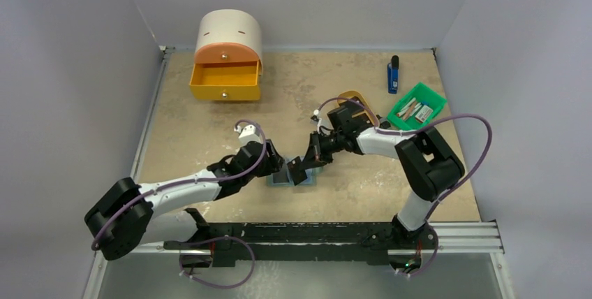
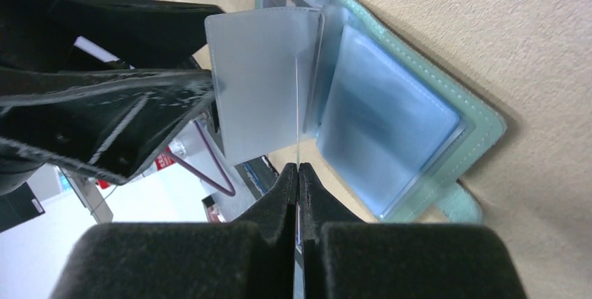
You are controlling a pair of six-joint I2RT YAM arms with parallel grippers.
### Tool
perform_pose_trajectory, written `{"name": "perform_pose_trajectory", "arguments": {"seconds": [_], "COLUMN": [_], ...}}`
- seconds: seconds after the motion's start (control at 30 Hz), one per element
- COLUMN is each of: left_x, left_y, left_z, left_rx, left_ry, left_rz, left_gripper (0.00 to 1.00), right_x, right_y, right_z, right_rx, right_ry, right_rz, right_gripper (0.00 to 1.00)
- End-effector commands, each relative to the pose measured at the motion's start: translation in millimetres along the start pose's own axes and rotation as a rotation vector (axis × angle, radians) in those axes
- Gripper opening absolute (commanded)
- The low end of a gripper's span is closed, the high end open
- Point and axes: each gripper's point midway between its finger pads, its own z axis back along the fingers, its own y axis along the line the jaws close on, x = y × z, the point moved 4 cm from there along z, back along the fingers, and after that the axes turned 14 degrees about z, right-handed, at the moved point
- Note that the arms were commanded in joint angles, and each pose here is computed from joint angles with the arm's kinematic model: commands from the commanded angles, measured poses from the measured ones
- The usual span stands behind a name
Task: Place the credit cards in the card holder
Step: Turn over the card slot in the card holder.
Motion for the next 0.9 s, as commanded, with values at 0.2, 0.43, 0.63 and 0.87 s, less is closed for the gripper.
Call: {"name": "perform_pose_trajectory", "arguments": {"seconds": [0.2, 0.43, 0.63, 0.87], "left_x": [40, 25, 4, 0], "left_y": [-11, -12, -3, 6], "left_z": [35, 22, -5, -11], "left_rx": [-0.006, -0.037, -0.024, 0.010], "left_ry": [-0.172, -0.108, -0.046, -0.047], "left_rz": [0.040, 0.025, 0.037, 0.019], "left_gripper": [0.50, 0.41, 0.21, 0.10], "right_x": [16, 18, 17, 9], "right_y": [7, 3, 3, 8], "right_z": [-21, -19, -14, -5], "right_rx": [0.004, -0.042, -0.059, -0.061], "right_ry": [-0.010, -0.086, -0.142, -0.133], "right_rz": [0.008, -0.003, -0.004, -0.009], "right_gripper": [0.00, 0.00, 0.00, 0.00]}}
